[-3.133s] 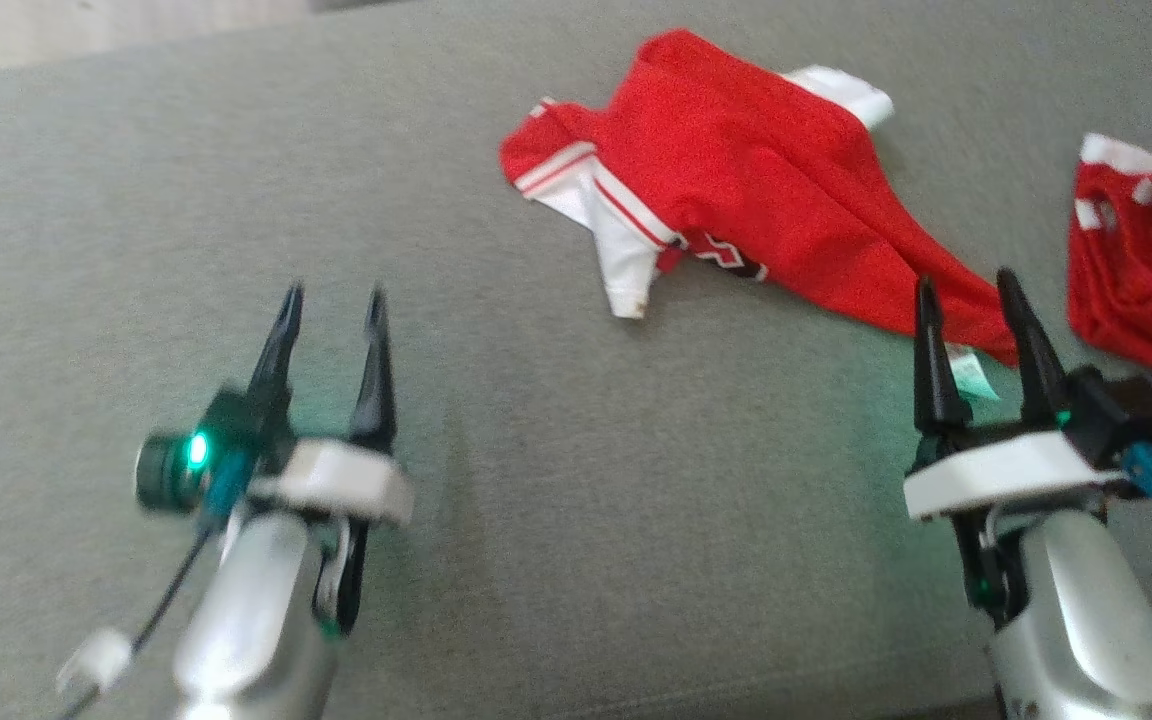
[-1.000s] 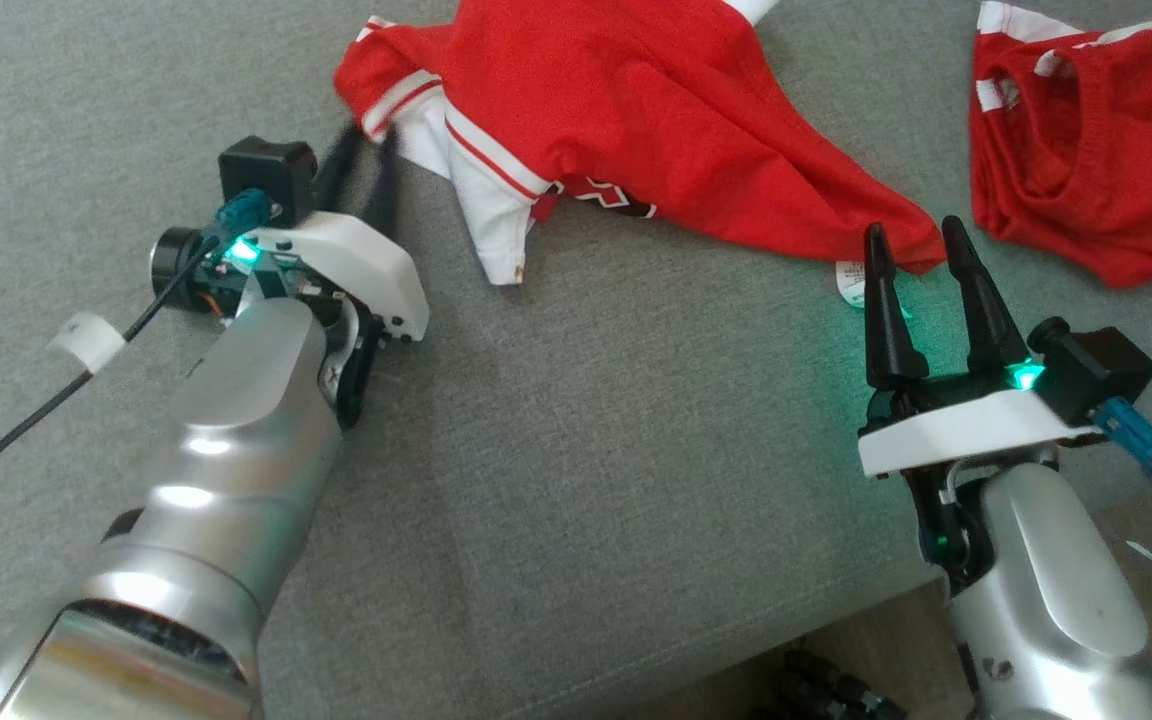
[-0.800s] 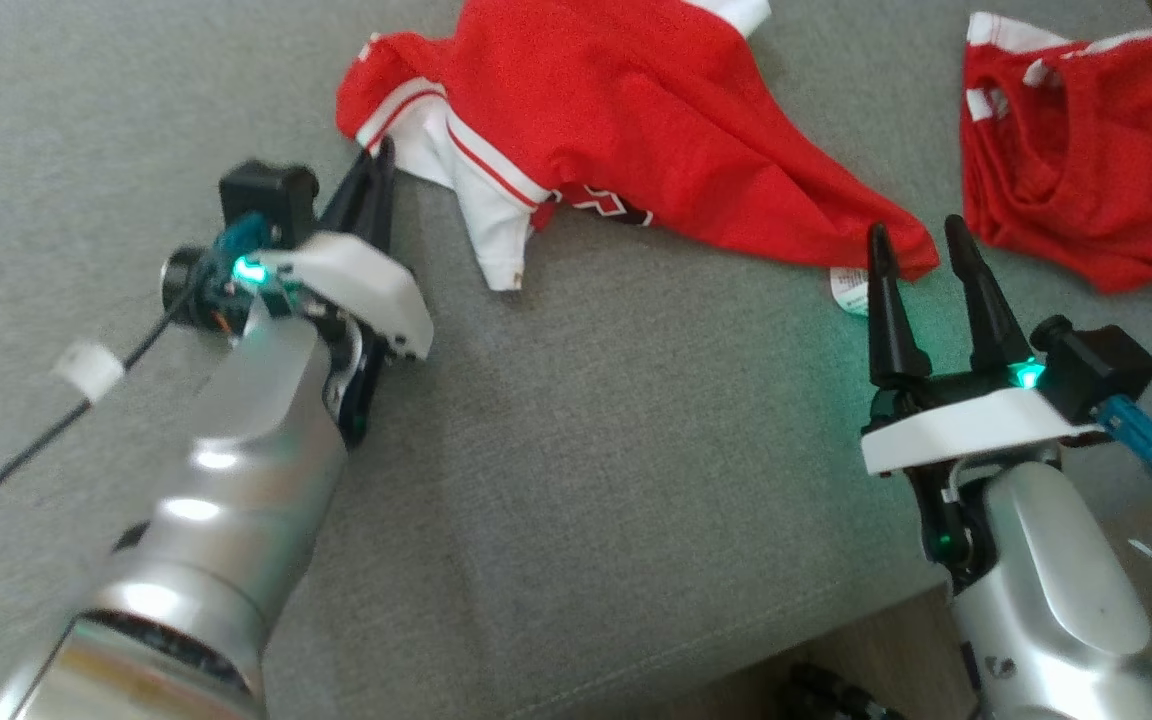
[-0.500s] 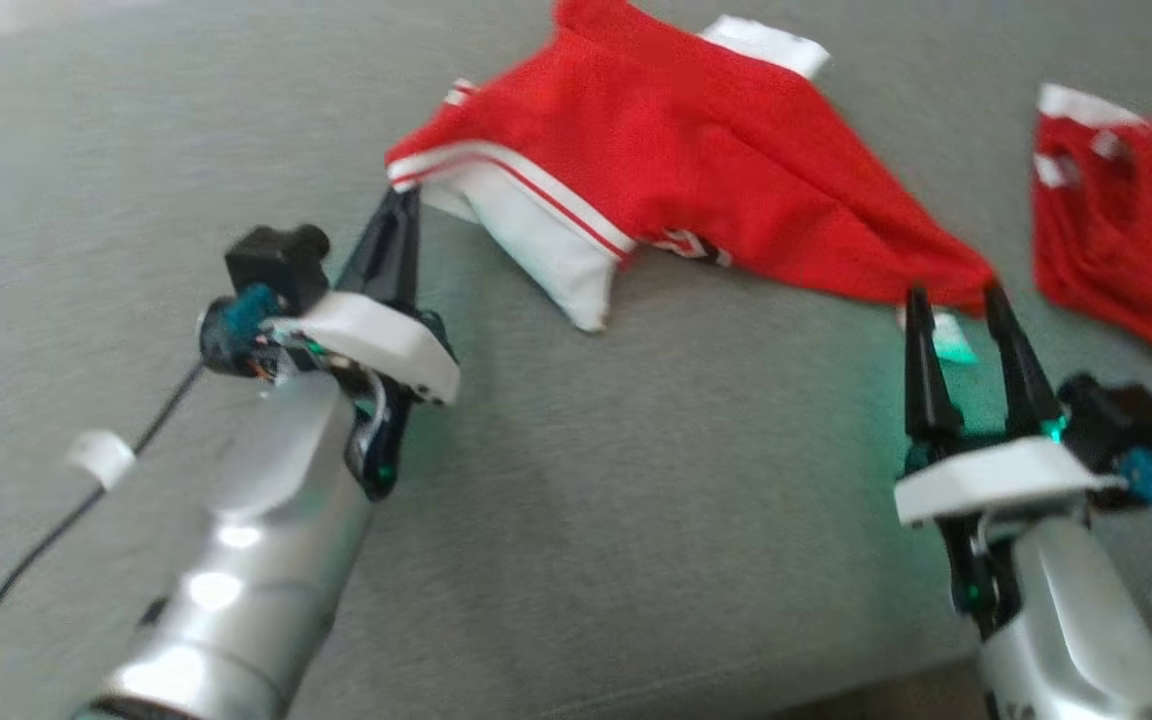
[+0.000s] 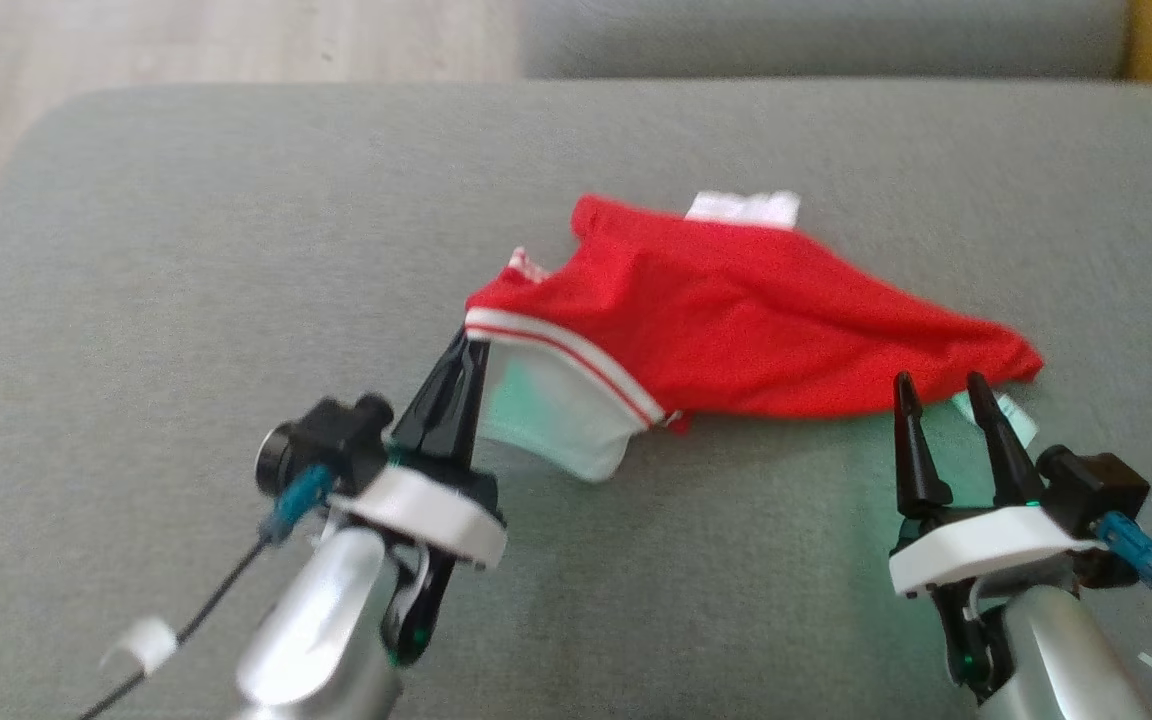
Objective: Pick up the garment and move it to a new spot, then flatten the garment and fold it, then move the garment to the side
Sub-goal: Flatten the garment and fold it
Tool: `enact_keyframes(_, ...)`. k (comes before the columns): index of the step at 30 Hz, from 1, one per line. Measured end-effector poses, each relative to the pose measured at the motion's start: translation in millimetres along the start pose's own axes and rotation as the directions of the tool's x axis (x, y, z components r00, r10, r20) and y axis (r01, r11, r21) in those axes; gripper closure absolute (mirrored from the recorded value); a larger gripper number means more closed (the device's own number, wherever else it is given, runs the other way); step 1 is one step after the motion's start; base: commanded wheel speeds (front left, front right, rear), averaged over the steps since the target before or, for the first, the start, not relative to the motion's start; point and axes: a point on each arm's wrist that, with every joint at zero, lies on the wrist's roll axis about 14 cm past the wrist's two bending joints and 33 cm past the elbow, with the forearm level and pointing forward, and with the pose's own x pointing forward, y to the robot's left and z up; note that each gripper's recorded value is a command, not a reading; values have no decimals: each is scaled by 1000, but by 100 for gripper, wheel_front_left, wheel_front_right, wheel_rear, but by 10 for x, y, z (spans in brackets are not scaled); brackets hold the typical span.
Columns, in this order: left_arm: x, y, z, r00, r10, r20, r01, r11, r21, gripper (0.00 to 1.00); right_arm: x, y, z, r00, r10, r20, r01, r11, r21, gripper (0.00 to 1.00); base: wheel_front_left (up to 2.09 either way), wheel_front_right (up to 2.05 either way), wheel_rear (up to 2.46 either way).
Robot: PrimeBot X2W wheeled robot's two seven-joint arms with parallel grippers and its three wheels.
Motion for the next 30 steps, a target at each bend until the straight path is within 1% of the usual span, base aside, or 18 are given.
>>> enact_keyframes(3, -207, 55, 94, 999, 29, 34, -30, 999, 33, 100, 31, 135, 71, 999, 38, 18, -38, 999, -7, 0, 0, 0, 0)
enact_keyframes(5, -329, 97, 79, 998, 61, 36, -62, 997, 36, 100, 37, 184, 96, 998, 52, 24, -52, 999, -10, 0, 0, 0, 0)
enact_keyframes(9, -464, 122, -214, 993, 94, -69, -93, 996, 15, 100, 24, 148, 52, 999, 43, 12, -43, 999, -9, 0, 0, 0, 0)
enact_keyframes(12, -454, 231, -342, 984, 136, -115, -134, 991, 24, 100, -2, 89, 3, 1000, 27, -1, -27, 1000, -8, 0, 0, 0, 0)
enact_keyframes(17, -408, 623, -558, 949, 256, -186, -247, 966, 72, 100, -46, -65, -41, 1000, -15, -13, 15, 1000, -14, 0, 0, 0, 0)
enact_keyframes(22, -221, 834, -628, 930, 303, -207, -285, 952, 113, 100, -115, -254, -78, 997, -70, -23, 69, 997, -20, 0, 0, 0, 0)
enact_keyframes(23, -183, 869, -614, 928, 312, -201, -294, 949, 116, 80, -129, -282, -81, 997, -78, -24, 77, 997, -24, 0, 0, 0, 0)
enact_keyframes(24, -158, 907, -612, 924, 324, -201, -304, 944, 126, 58, -141, -307, -77, 996, -85, -24, 85, 996, -26, 0, 0, 0, 0)
enact_keyframes(25, -149, 955, -614, 918, 341, -204, -319, 938, 133, 11, -151, -323, -70, 996, -90, -22, 89, 996, -27, 0, 0, 0, 0)
enact_keyframes(26, -156, 1008, -617, 910, 359, -206, -334, 931, 144, 0, -159, -332, -56, 996, -93, -18, 92, 995, -28, 0, 0, 0, 0)
enact_keyframes(29, -246, 1182, -611, 883, 419, -210, -386, 905, 179, 0, -178, -337, 35, 995, -95, 9, 95, 995, -35, 0, 0, 0, 0)
enact_keyframes(30, -268, 1206, -594, 881, 426, -204, -391, 900, 191, 0, -183, -334, 80, 995, -94, 22, 94, 995, -36, 0, 0, 0, 0)
